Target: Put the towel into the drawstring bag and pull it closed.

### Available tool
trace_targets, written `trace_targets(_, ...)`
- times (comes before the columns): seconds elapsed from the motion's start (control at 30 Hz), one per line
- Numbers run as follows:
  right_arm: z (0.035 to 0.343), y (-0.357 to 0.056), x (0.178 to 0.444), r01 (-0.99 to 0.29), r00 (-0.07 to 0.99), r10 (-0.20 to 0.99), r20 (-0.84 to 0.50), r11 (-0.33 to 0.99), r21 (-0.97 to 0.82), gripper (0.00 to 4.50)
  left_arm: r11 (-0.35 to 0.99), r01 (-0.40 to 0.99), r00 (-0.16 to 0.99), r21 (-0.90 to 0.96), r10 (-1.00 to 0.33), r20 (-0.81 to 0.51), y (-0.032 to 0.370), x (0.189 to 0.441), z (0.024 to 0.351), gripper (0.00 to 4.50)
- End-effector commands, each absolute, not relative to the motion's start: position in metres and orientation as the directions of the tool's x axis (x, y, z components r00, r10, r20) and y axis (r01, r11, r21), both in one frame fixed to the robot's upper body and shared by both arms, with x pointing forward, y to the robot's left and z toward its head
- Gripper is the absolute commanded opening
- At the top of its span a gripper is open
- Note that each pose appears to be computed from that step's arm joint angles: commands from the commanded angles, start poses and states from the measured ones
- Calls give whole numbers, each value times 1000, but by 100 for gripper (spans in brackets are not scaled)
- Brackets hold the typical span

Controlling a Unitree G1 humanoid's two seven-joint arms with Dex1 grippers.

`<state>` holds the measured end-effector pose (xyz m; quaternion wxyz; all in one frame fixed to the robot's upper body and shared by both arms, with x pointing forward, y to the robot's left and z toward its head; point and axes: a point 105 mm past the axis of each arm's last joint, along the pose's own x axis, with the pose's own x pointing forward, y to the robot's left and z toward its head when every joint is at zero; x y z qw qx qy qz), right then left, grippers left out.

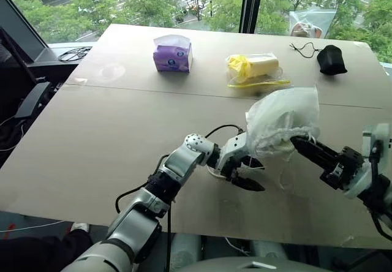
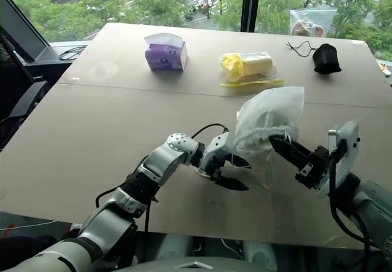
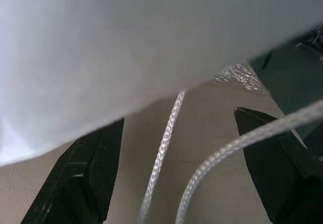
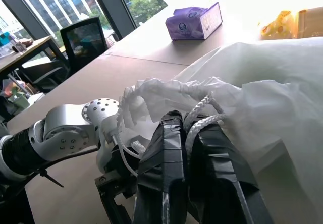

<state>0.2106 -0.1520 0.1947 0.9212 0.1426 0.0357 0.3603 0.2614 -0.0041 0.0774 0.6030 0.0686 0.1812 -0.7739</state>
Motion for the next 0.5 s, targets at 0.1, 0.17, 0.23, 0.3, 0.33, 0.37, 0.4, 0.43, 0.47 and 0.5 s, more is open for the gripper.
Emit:
trace_targets(0.1, 205, -142, 206, -676, 718, 694, 50, 679, 285, 9, -165, 974, -198, -157, -954, -227, -26, 267, 98, 356)
trace_targets(0.17, 204, -143, 207, -674, 719, 694, 36, 683, 281, 0, -154, 976, -181, -155, -967, -178, -28, 270, 107, 304)
trace_targets(0.23, 203, -144, 207, -670, 722, 691, 27, 689, 277, 0, -143, 977, -165, -156, -976, -144, -25, 272, 114, 241)
trace_targets(0.3, 202, -149, 208, -659, 733, 680, 11, 707, 257, 0, -90, 985, -107, -144, -987, -118, -12, 281, 122, 139)
trace_targets(0.33, 202, -152, 208, -653, 740, 673, 6, 716, 247, 0, -63, 988, -79, -138, -991, -111, -4, 284, 125, 95)
trace_targets(0.37, 203, -154, 209, -648, 745, 667, 1, 724, 235, 0, -35, 990, -49, -133, -993, -106, 5, 287, 128, 42)
trace_targets(0.4, 204, -157, 209, -643, 751, 660, 2, 732, 224, 0, -13, 991, -27, -131, -994, -110, 14, 289, 129, 14)
trace_targets(0.43, 206, -159, 210, -640, 756, 654, 5, 738, 215, 0, 9, 993, -5, -118, -993, -117, 22, 290, 130, 14)
trace_targets(0.47, 207, -160, 211, -638, 759, 651, 7, 741, 210, 0, 21, 994, 7, -109, -992, -122, 26, 291, 130, 14)
trace_targets(0.5, 208, -161, 211, -637, 761, 649, 7, 745, 200, 0, 43, 994, 30, -96, -992, -126, 31, 293, 131, 14)
